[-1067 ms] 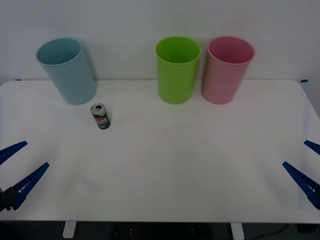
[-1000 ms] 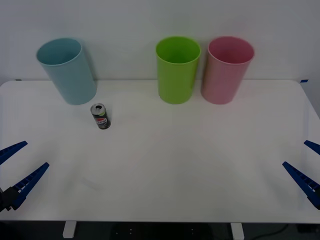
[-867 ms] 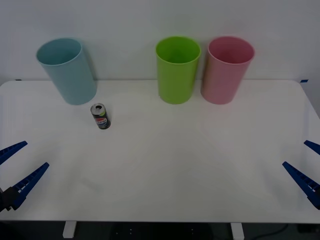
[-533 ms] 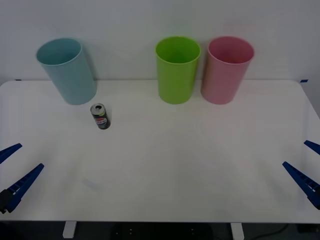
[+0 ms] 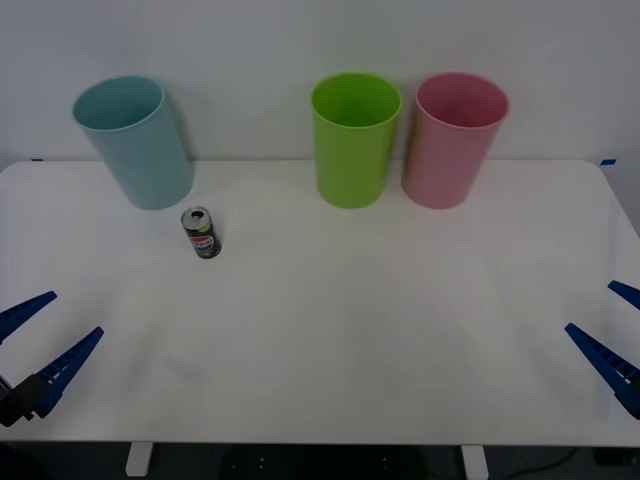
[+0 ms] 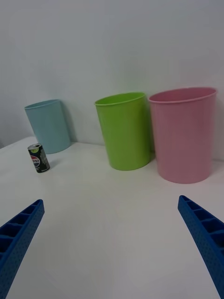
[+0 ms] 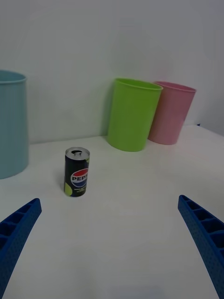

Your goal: Grasp the object on the table and drop it into the matching bin: aluminum can to the light blue bin, PET bottle to the pink bin.

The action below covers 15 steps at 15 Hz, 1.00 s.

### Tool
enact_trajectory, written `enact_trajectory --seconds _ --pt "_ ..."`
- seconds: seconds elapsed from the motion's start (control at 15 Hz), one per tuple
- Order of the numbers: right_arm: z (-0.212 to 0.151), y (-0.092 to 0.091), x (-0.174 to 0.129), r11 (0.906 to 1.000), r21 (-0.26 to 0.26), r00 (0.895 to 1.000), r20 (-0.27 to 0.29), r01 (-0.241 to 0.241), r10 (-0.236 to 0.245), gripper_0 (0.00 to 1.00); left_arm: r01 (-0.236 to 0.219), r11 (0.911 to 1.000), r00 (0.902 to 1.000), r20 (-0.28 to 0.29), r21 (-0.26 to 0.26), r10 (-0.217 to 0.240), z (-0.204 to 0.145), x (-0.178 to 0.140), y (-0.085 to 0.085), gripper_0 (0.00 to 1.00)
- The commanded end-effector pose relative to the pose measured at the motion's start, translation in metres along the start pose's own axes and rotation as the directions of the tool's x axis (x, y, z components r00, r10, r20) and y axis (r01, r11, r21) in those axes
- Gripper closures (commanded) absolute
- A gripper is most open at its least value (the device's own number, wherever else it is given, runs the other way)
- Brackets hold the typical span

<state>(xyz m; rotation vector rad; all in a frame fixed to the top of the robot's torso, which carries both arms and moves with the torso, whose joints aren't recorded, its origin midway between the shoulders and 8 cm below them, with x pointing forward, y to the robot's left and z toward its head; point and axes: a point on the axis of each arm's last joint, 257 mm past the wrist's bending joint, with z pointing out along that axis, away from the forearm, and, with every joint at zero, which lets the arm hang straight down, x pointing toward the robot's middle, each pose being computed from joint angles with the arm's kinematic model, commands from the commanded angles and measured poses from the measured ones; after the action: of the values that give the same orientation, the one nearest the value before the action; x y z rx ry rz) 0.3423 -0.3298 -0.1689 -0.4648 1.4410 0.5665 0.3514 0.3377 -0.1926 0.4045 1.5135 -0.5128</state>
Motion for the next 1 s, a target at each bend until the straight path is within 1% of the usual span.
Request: enact_trajectory --seconds 0.07,0.2,0.33,0.4,0.53,0.8,0.87,1.0 --pt "0.000 0.000 0.000 1.0000 0.000 1.000 0.000 0.000 0.000 0.00 0.002 0.9989 0.9998 -0.017 -0.046 -0.003 0.014 0.010 0.009 0.00" --pt "0.000 0.000 0.000 1.0000 0.000 1.000 0.000 0.000 0.000 0.00 0.006 0.9975 0.9997 -0.023 -0.071 -0.008 0.023 0.016 0.011 0.00" --pt "0.000 0.000 0.000 1.0000 0.000 1.000 0.000 0.000 0.000 0.00 -0.005 0.9954 0.9989 -0.048 -0.096 0.000 0.030 0.027 0.017 0.00" --pt "0.000 0.000 0.000 1.0000 0.000 1.000 0.000 0.000 0.000 0.00 0.004 0.9952 0.9987 -0.050 -0.098 -0.009 0.033 0.032 0.020 0.00" --pt "0.000 0.000 0.000 1.0000 0.000 1.000 0.000 0.000 0.000 0.00 -0.034 0.9935 0.9976 -0.063 -0.108 0.027 0.039 0.046 0.031 0.00" --pt "0.000 0.000 0.000 1.0000 0.000 1.000 0.000 0.000 0.000 0.00 -0.086 0.9899 0.9932 -0.088 -0.113 0.076 0.052 0.070 0.043 0.00" --pt "0.000 0.000 0.000 1.0000 0.000 1.000 0.000 0.000 0.000 0.00 -0.092 0.9888 0.9923 -0.094 -0.117 0.081 0.057 0.077 0.048 0.00" --pt "0.000 0.000 0.000 1.0000 0.000 1.000 0.000 0.000 0.000 0.00 -0.078 0.9889 0.9932 -0.096 -0.127 0.066 0.066 0.083 0.054 0.00"
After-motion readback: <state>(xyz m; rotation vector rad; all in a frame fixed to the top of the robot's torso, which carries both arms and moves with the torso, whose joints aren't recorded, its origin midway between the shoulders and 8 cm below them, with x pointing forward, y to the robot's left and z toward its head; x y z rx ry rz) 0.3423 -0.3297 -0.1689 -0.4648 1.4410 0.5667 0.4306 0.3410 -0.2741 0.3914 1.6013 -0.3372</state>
